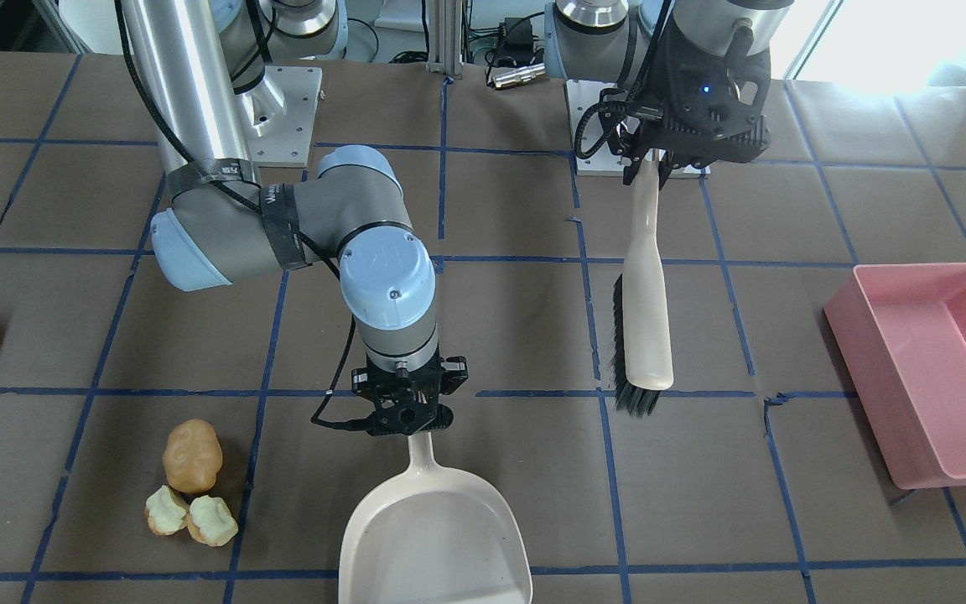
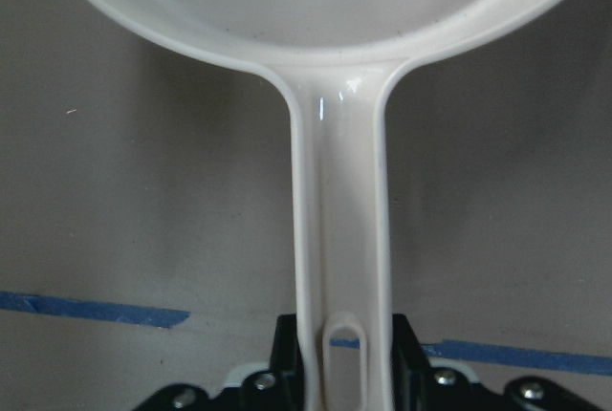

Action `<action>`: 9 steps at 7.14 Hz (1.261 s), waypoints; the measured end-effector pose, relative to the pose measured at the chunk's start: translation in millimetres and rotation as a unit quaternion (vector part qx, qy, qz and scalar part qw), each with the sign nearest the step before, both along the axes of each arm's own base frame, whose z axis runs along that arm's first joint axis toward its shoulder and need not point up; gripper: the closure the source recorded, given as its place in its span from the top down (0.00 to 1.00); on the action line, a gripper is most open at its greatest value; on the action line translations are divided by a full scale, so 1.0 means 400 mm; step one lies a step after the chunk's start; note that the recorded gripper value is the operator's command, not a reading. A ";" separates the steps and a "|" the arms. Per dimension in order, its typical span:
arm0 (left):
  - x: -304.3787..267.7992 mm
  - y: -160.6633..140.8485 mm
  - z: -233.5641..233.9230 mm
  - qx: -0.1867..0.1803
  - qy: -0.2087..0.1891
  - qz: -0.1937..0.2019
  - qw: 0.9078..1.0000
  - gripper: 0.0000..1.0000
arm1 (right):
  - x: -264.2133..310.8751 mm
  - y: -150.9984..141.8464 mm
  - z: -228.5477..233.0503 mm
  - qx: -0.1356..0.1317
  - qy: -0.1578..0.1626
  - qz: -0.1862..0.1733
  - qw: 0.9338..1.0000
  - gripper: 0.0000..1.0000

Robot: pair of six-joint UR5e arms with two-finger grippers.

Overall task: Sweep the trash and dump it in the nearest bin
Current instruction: 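Carry the dustpan past the potato and set it down beyond the food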

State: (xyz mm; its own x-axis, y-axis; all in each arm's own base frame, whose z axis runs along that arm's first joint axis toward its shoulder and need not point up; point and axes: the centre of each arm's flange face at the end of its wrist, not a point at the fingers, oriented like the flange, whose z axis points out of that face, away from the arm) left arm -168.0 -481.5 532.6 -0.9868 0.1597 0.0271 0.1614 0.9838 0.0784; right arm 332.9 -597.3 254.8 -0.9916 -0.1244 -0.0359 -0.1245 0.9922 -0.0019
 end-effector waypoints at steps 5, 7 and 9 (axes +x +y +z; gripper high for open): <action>0.002 -0.001 0.001 0.000 0.004 0.003 1.000 0.02 | -0.377 -0.058 0.281 0.008 0.002 0.079 0.997 0.00; 0.001 0.001 -0.001 0.001 0.004 0.003 1.000 0.02 | -0.604 -0.055 0.362 0.017 -0.001 0.118 0.993 0.00; 0.001 0.003 -0.003 0.002 0.004 0.003 1.000 0.02 | -0.818 -0.056 0.408 0.012 0.007 0.176 0.984 0.00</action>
